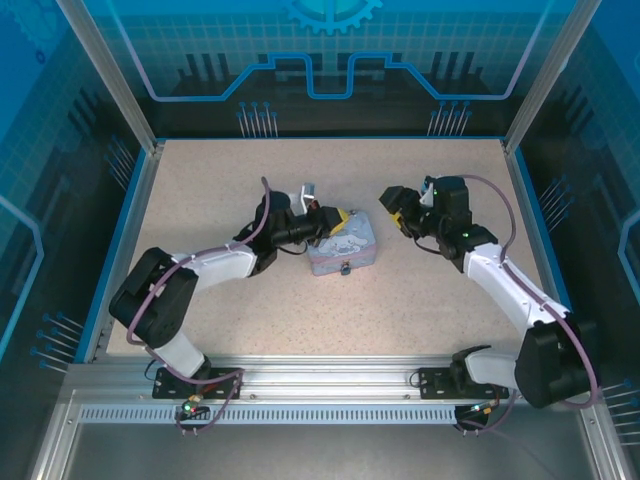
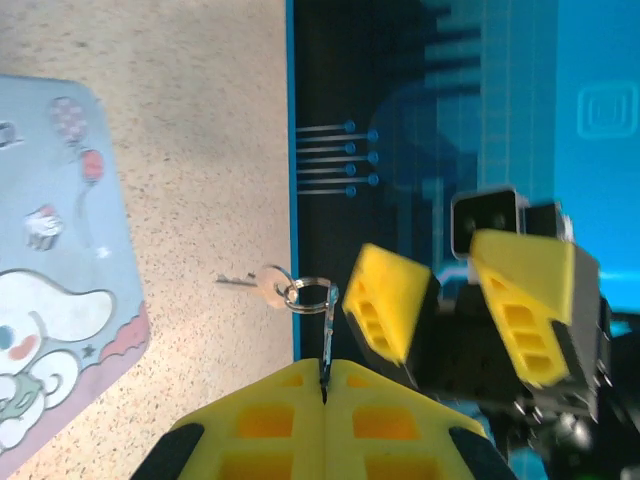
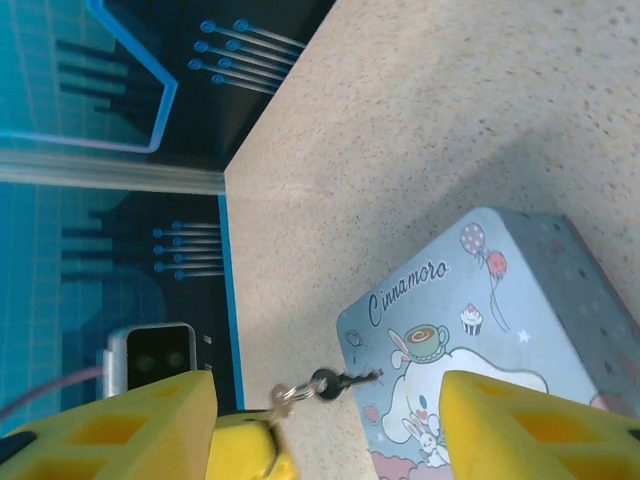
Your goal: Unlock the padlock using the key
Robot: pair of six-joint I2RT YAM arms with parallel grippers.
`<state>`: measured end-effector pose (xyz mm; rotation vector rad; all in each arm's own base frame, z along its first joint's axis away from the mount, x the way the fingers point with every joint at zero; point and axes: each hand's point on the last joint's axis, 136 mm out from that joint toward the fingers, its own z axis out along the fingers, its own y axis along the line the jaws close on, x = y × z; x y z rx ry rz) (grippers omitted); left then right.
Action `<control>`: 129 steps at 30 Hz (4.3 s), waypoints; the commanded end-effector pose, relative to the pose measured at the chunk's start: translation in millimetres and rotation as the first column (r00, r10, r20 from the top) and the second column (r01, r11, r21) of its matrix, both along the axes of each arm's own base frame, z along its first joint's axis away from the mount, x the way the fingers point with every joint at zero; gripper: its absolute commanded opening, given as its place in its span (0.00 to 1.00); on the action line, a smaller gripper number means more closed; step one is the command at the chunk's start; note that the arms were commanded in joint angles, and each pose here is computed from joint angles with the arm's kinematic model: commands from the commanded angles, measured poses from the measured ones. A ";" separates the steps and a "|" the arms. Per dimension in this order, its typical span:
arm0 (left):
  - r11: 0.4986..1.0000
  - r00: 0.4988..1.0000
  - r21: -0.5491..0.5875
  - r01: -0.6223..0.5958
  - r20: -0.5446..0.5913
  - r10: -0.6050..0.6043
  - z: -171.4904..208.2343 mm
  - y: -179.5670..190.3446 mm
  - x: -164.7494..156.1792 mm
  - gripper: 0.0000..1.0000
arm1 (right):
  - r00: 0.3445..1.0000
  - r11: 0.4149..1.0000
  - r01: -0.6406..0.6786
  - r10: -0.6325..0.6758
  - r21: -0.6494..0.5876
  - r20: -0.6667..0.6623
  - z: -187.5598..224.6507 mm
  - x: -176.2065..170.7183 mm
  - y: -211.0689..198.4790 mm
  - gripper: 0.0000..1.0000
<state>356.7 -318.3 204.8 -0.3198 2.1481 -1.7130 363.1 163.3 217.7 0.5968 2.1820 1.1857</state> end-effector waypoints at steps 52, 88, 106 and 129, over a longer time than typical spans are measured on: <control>0.938 0.933 0.050 0.343 0.100 -0.346 18.8 -17.4 -9.5 0.00 | 0.795 0.826 -0.564 0.541 0.004 0.274 -10.8 -40.1 54.9 0.17; 0.984 0.918 -0.014 -0.176 -0.363 0.159 13.4 23.9 4.0 0.59 | 0.703 0.653 0.166 0.447 -0.739 0.553 30.9 -56.5 51.0 0.00; 0.985 0.908 -0.040 -0.168 -0.396 0.139 17.7 -1.7 3.8 0.55 | 0.657 0.628 0.157 0.510 -0.762 0.555 33.1 -53.3 73.8 0.00; 0.987 0.911 -0.051 -0.151 -0.395 0.119 17.0 -13.0 2.4 0.20 | 0.643 0.593 0.153 0.548 -0.791 0.535 28.4 -51.6 80.0 0.00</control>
